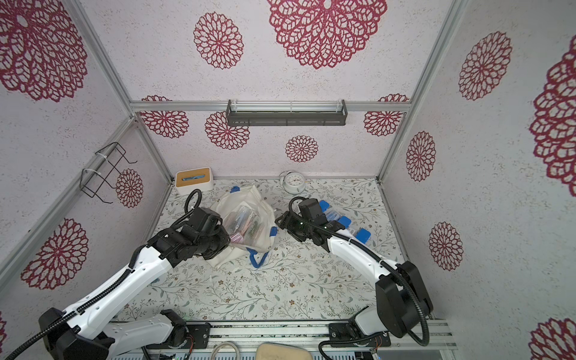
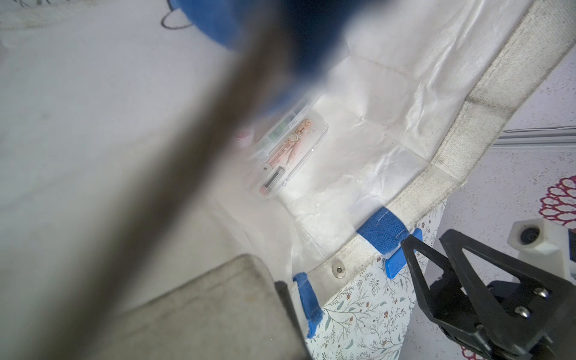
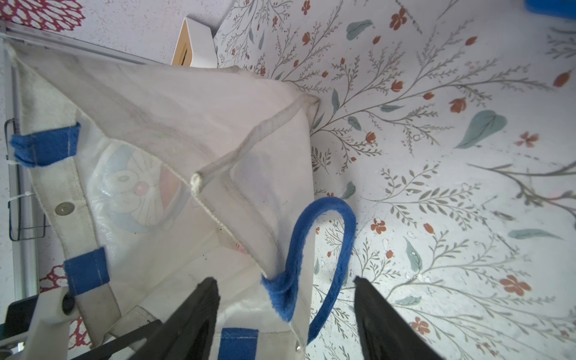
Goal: Take out the compass set from the canvas bag
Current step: Adjust the canvas bag at the center of the board, then pick up the compass set from the canvas bag.
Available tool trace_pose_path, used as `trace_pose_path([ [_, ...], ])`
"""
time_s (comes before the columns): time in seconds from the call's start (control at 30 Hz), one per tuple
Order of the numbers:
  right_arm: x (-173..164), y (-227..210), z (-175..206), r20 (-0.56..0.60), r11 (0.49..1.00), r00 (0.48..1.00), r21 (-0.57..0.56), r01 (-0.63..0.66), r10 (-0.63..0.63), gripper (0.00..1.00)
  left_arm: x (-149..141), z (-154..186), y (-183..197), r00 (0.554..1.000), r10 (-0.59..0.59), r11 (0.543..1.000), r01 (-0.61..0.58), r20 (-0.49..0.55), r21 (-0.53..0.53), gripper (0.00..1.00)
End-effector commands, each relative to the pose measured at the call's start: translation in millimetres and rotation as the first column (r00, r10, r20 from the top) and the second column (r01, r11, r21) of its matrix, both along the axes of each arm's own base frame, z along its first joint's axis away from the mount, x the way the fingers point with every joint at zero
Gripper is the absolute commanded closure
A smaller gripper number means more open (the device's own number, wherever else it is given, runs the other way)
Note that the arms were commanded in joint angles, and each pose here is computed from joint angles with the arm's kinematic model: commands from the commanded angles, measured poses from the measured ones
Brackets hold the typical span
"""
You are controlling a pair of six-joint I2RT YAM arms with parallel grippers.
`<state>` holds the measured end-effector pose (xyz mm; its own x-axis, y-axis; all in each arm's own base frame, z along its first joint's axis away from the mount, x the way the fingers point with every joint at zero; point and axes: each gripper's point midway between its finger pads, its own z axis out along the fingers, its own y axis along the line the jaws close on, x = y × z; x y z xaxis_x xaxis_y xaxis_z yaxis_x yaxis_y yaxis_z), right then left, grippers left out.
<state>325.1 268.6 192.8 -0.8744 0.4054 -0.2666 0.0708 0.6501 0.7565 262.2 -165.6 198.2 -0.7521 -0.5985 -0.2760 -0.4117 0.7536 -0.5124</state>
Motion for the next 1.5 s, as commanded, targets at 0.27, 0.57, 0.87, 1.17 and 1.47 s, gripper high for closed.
trace_pose_path([
  [0.27, -12, 56, 82, 0.138, 0.994, 0.985, 0.028, -0.103, 0.099, 0.68, -8, 6, -21, 0.999, -0.038, 0.999, 0.038, 0.014, -0.013, 1.00],
  [0.57, -23, 108, 13, -0.101, 0.996, 0.991, 0.025, -0.083, 0.085, 0.73, -18, -4, -31, 0.999, -0.050, 0.999, 0.050, -0.004, -0.012, 1.00],
  [0.87, 6, 100, -44, -0.199, 0.983, 0.978, -0.182, 0.030, -0.067, 0.52, -26, -10, -43, 0.998, -0.061, 0.998, 0.061, 0.002, -0.014, 1.00],
  [1.17, 20, 81, -91, -0.268, 0.939, 0.945, -0.331, 0.092, -0.187, 0.47, -32, -15, -48, 0.999, -0.053, 0.998, 0.053, 0.009, -0.019, 1.00],
  [1.47, 23, 89, -120, -0.306, 0.953, 0.935, -0.292, 0.085, -0.178, 0.40, -33, -15, -52, 0.998, -0.058, 0.998, 0.058, 0.012, -0.029, 1.00],
])
